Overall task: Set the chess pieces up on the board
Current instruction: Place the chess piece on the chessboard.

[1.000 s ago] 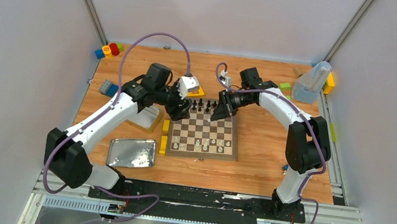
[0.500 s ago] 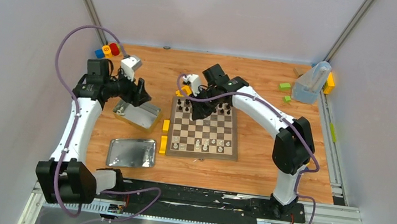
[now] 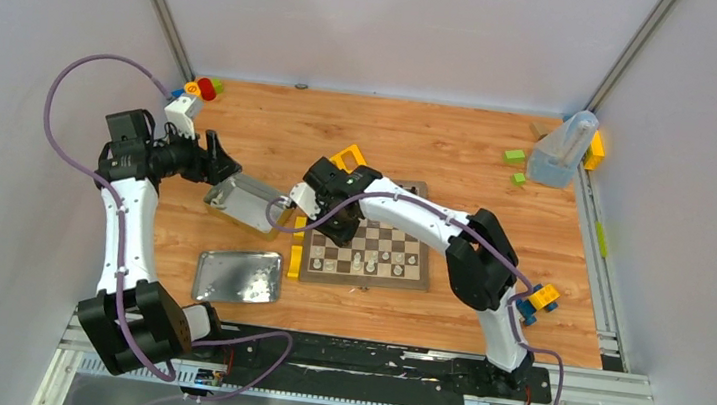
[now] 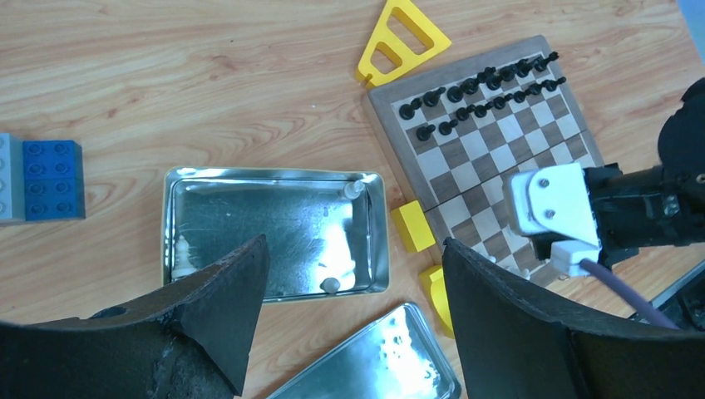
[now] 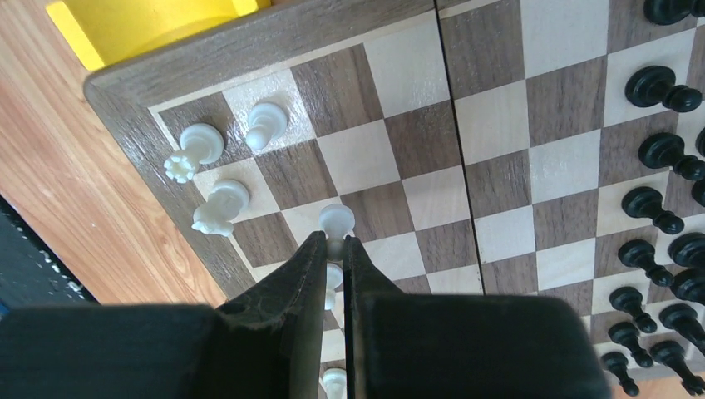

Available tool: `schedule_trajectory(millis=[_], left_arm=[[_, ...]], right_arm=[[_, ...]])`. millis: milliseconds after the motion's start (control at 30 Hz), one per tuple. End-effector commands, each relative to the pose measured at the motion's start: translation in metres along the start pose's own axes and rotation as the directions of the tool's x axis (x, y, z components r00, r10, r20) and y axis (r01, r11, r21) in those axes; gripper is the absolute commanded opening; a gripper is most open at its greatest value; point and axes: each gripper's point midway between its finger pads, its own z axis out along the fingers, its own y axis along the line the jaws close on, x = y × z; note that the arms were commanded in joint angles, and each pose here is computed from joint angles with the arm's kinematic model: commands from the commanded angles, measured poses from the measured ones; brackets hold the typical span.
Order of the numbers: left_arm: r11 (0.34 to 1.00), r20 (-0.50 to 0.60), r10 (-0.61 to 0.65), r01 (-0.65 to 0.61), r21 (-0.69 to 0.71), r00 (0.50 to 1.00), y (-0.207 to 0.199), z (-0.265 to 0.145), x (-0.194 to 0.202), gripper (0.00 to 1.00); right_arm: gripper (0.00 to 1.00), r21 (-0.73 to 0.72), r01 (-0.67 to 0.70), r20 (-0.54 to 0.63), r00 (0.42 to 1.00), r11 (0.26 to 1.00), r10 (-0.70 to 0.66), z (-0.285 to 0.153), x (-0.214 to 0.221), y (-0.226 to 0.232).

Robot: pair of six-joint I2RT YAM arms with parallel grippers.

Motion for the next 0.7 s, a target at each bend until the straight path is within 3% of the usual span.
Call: schedule_trajectory(millis=[0, 667], left_arm=[[0.999, 0.05, -0.003, 0.001, 0.034, 0.999, -0.006, -0.006, -0.019, 0.84], [0.999, 0.035, -0.005, 0.003, 0.049, 0.999, -0.003, -0.003, -0.013, 0.86]], right_arm=[[0.0, 0.093, 0.062, -0.062, 0.996, 0.994, -0.057, -0.004, 0.007, -0.009], [0.0, 0.052, 0.091, -0.145, 0.986, 0.995, -0.082, 0.012, 0.026, 0.008]])
